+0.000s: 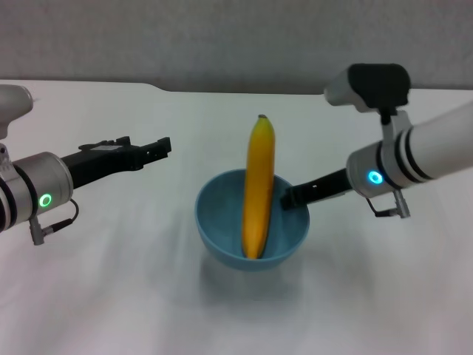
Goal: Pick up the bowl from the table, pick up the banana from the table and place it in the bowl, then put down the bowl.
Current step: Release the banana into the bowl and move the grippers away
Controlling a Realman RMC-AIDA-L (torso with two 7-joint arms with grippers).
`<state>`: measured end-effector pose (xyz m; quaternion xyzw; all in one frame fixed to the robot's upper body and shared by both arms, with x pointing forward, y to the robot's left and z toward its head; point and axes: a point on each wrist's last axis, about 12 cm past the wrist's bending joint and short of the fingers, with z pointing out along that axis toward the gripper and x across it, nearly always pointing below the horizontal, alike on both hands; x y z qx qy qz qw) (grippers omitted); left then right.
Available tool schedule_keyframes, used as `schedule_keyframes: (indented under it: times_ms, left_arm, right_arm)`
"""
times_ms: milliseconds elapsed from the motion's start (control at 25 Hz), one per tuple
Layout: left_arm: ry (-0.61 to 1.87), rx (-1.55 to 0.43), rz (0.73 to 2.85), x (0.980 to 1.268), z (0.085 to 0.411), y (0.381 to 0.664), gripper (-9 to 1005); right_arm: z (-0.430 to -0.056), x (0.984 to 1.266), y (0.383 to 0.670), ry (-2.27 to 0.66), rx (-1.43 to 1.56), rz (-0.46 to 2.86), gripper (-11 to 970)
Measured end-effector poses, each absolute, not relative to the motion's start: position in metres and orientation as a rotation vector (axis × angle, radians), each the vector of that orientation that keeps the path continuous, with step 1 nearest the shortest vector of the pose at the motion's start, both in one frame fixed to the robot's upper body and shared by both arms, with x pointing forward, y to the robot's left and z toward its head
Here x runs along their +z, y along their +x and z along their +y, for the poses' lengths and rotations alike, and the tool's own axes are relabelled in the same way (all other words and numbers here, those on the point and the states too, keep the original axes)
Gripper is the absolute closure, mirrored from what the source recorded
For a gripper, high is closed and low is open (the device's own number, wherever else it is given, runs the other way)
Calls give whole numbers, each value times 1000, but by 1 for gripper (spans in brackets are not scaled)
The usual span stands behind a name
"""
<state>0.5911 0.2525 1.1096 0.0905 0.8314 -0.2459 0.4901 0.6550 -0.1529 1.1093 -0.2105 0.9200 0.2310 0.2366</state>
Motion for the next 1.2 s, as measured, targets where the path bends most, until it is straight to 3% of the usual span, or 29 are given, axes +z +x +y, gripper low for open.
schedule_keyframes:
  times_ms: [320,1200]
  left_arm:
    - [217,-587,2021,1109,252,592,111]
    - [188,-587,2039,1102,258,588,112]
  right_arm:
    - [-140,1110,659,-631,578,2561,927]
    - [-163,1082,645,-569,536,2626,901]
